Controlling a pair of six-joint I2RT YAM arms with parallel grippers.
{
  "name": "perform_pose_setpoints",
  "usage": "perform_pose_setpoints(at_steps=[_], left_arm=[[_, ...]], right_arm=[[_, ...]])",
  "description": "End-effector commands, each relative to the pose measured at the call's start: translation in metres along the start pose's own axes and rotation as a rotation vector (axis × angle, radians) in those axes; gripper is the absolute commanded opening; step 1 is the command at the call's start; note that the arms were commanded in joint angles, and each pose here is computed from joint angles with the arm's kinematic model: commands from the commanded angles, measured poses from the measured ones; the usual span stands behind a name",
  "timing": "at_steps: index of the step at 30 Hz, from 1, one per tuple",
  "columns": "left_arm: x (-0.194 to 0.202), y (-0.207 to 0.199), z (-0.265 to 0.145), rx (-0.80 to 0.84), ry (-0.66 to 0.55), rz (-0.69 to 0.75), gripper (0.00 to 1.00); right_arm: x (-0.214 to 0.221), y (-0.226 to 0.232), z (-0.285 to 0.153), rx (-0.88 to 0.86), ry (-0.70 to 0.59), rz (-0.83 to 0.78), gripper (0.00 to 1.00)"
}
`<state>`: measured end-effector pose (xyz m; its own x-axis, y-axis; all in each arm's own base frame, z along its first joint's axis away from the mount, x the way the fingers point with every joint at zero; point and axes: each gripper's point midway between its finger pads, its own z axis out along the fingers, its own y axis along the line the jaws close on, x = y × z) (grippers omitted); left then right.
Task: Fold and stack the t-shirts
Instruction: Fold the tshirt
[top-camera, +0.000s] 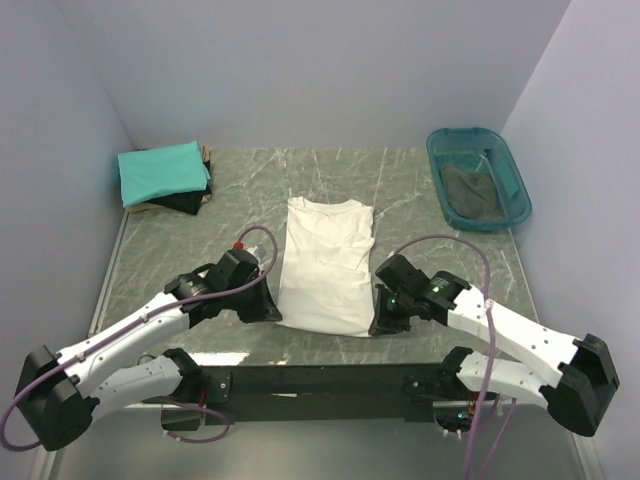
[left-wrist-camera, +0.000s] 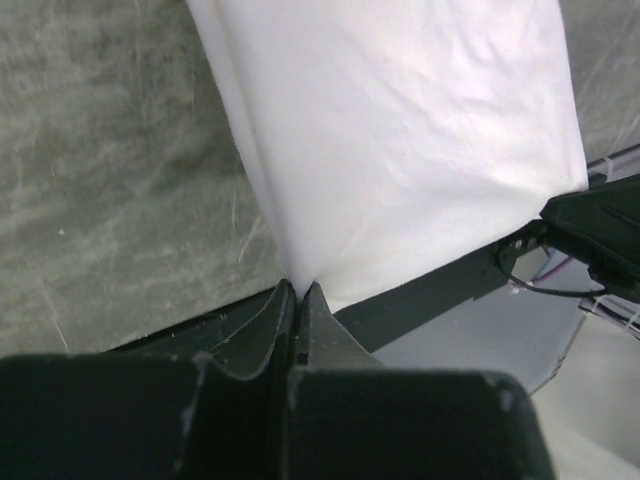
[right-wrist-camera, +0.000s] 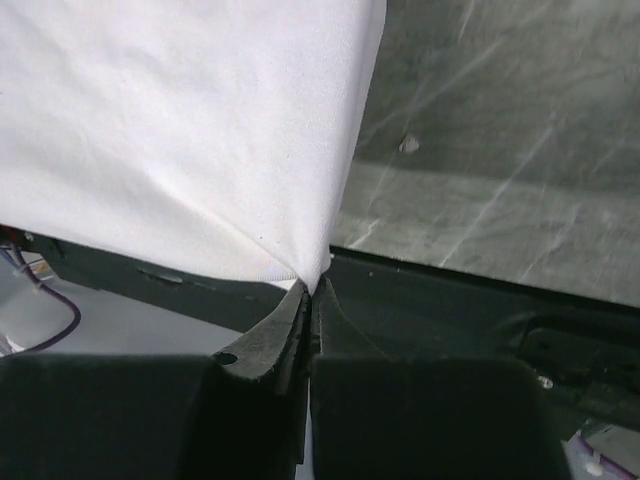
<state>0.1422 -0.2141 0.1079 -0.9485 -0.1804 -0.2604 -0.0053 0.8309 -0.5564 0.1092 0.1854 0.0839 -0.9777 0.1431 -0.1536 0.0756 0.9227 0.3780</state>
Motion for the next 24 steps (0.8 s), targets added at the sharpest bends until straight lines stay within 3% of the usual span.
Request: perform_pose_setpoints(at_steps=[1,8,15,24], left_arm=[[0.008,0.002,-0.014,-0.016,0.006,-0.033,0.01],[-0.010,-0.023,-0.038,0.036,-0.060,-0.030,0.01],[-0.031,-0.034,-0.031,0.012,-0.098,-0.017,0.00],[-0.080,-0.054,-0.016,0.007,-0.145,-0.012,0.00]], right_arm=[[0.005,-0.004,-0.019,0.035,-0.039,0.065,0.00],[-0.013,0.007,-0.056,0.020,-0.146,0.073,0.00],[-0.041,0.015,-0.067,0.035,-0.253,0.089,0.00],[-0.108,0.030,-0.078,0.053,-0.348,0.077,0.00]])
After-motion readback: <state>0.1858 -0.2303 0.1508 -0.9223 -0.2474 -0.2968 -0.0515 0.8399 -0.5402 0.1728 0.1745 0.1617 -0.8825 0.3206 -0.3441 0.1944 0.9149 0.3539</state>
